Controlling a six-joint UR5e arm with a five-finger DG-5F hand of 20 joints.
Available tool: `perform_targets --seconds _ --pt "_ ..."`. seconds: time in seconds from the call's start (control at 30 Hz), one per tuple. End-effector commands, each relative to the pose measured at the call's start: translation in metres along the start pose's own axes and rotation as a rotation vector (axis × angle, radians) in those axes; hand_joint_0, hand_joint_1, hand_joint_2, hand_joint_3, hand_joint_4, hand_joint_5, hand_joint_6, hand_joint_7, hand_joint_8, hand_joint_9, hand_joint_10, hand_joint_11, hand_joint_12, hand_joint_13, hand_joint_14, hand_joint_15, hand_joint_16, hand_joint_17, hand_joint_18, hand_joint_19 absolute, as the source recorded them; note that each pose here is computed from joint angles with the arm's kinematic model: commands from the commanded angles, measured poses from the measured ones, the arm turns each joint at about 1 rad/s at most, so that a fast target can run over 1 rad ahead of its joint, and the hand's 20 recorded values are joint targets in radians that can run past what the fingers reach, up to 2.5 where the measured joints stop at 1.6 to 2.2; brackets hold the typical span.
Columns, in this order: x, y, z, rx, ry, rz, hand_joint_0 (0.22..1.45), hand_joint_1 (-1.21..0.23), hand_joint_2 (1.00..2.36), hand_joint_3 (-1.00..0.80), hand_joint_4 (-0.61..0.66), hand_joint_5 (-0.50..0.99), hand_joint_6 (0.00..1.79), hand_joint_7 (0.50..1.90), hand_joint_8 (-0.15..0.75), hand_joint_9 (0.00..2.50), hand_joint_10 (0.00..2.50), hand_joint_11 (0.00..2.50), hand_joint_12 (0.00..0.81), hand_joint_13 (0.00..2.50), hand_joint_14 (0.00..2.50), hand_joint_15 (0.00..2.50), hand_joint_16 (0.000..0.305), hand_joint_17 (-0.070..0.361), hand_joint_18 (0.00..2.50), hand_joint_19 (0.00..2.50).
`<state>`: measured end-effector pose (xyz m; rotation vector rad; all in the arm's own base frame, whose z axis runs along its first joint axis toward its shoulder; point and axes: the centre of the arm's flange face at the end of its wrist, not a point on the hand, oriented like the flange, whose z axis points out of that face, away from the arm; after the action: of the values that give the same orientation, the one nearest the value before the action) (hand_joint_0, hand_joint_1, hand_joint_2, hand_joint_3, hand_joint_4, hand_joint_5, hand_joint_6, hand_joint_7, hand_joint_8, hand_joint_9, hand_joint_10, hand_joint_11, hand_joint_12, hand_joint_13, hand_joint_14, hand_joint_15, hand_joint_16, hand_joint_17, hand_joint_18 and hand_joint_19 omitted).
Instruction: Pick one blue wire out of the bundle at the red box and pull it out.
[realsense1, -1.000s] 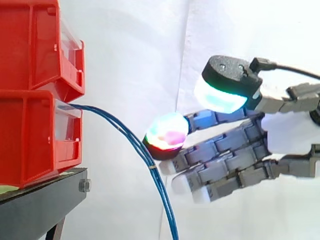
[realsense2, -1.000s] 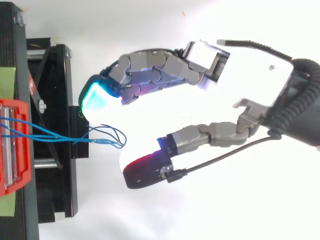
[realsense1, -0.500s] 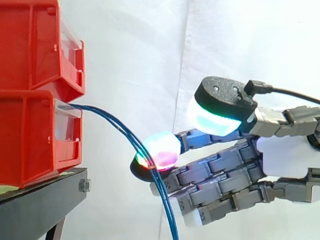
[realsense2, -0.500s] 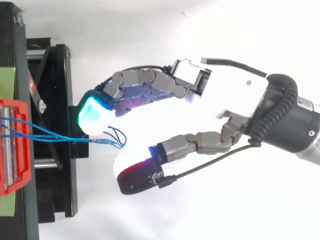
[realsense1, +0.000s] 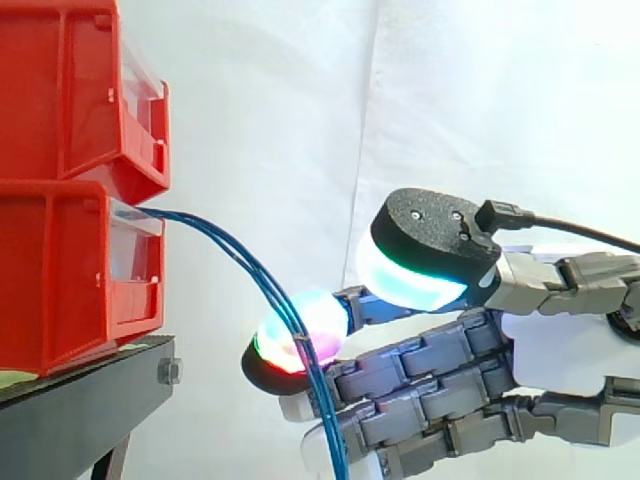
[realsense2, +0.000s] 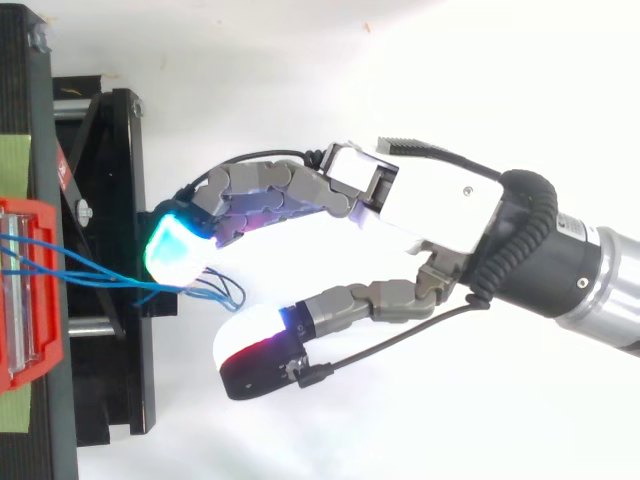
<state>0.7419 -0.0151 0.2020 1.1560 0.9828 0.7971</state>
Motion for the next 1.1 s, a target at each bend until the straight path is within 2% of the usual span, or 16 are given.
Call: perform_targets --seconds 0.0,0.2,0.53,0.67,0.73,0.9,0.93,1.0,1.07 --pt "0.001 -0.001 0.0 -0.002 -0.002 -0.002 0.57 -0.74 1.0 -0.46 0.39 -0.11 0.5 1.02 0.307 0.66 0.0 0.17 0.392 0.68 0.01 0.29 0.051 0.114 0.55 0.31" --pt "0.001 -0.001 0.0 -0.002 -0.002 -0.003 0.59 -0.76 1.01 -0.41 0.31 -0.1 0.5 1.2 0.306 0.68 0.0 0.19 0.393 0.7 0.01 0.29 0.05 0.112 0.57 0.31" --pt "0.001 -0.001 0.0 -0.002 -0.001 -0.003 0.62 -0.77 1.01 -0.36 0.24 -0.15 0.72 0.89 0.303 0.7 0.01 0.26 0.389 0.72 0.01 0.31 0.049 0.111 0.61 0.33" --pt "0.0 -0.001 0.001 -0.001 -0.004 -0.002 0.61 -0.76 1.01 -0.37 0.26 -0.16 0.73 0.85 0.304 0.7 0.01 0.26 0.388 0.73 0.01 0.31 0.049 0.111 0.62 0.34" --pt "0.001 -0.001 0.0 -0.002 -0.002 -0.002 0.59 -0.75 1.01 -0.39 0.28 -0.13 0.62 1.0 0.305 0.7 0.01 0.26 0.391 0.72 0.01 0.32 0.05 0.111 0.61 0.34" --pt "0.001 -0.002 0.0 0.0 -0.003 -0.013 0.57 -0.73 1.0 -0.42 0.3 -0.12 0.54 1.13 0.307 0.7 0.01 0.26 0.394 0.72 0.01 0.32 0.05 0.113 0.6 0.35" --pt "0.002 -0.011 -0.001 0.011 -0.006 -0.028 0.57 -0.73 1.0 -0.42 0.31 -0.11 0.53 1.14 0.308 0.7 0.01 0.26 0.395 0.72 0.01 0.33 0.05 0.114 0.6 0.35" --pt "0.003 -0.014 0.0 0.011 -0.006 -0.028 0.57 -0.73 1.01 -0.42 0.32 -0.11 0.52 1.15 0.309 0.7 0.01 0.25 0.394 0.72 0.01 0.33 0.051 0.114 0.6 0.36" --pt "0.008 -0.026 0.002 0.005 -0.01 -0.023 0.57 -0.72 1.0 -0.42 0.33 -0.11 0.52 1.16 0.308 0.7 0.01 0.26 0.397 0.72 0.01 0.32 0.051 0.114 0.6 0.36"
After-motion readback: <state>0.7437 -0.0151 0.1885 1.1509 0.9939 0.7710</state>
